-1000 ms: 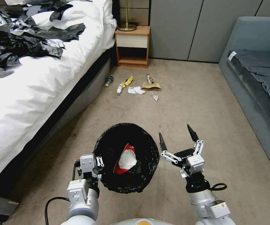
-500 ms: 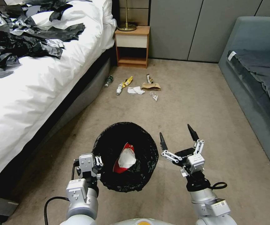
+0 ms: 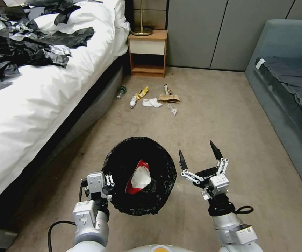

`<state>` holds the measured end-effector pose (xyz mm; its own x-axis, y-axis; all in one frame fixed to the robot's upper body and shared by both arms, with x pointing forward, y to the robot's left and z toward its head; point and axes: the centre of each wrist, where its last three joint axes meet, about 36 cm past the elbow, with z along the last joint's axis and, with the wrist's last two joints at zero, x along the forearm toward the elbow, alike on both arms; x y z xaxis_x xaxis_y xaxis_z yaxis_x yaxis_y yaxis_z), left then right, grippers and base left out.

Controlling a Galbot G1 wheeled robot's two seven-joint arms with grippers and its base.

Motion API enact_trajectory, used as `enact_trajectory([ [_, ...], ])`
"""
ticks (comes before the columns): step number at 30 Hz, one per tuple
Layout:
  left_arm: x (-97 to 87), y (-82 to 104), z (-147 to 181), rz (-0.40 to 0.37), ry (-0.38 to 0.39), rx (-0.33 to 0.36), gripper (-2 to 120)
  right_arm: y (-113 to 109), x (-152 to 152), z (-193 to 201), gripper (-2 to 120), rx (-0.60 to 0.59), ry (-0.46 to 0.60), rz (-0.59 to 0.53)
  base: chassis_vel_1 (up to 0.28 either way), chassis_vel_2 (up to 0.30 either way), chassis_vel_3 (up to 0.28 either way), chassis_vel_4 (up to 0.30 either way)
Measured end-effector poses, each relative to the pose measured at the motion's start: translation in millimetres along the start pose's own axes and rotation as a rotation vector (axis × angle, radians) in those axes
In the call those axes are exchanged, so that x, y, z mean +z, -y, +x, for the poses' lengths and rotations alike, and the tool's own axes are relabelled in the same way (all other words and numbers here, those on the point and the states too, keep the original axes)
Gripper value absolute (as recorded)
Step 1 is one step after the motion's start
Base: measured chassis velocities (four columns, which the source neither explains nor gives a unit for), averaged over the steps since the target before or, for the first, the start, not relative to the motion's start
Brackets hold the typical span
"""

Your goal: Pick up the trash bin, then pick up the garbage from the floor and place it into the trash bin.

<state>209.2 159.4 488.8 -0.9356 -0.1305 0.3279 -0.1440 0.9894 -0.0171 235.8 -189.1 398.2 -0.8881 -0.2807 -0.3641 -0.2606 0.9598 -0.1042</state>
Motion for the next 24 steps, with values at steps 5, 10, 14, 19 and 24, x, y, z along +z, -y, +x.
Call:
enact_trajectory([
  [5, -0.4, 0.1, 0.2, 0.000, 0.001, 0.000, 1, 0.9, -0.7, 0.5, 100, -0.002, -0.001, 0.002, -0.230, 0.223, 0.220, -0.242],
  [10, -1.1, -0.4, 0.4, 0.000, 0.003, 0.000, 1, 2.8, -1.2, 0.5, 100, -0.002, -0.001, 0.005, -0.280, 0.277, 0.271, -0.283],
  [14, -1.2, -0.6, 0.2, -0.001, 0.005, -0.001, 1, 2.9, -1.4, 0.3, 100, 0.000, -0.002, 0.005, -0.319, 0.306, 0.321, -0.311],
  [19, -1.4, -0.6, 0.0, 0.000, 0.006, 0.000, 1, 2.7, -0.3, 1.3, 100, 0.002, -0.007, 0.005, -0.354, 0.351, 0.353, -0.344],
  [24, -1.0, -0.3, -0.8, 0.000, 0.007, 0.001, 1, 2.9, 0.2, 1.5, 100, 0.002, -0.009, 0.006, -0.336, 0.354, 0.344, -0.356],
])
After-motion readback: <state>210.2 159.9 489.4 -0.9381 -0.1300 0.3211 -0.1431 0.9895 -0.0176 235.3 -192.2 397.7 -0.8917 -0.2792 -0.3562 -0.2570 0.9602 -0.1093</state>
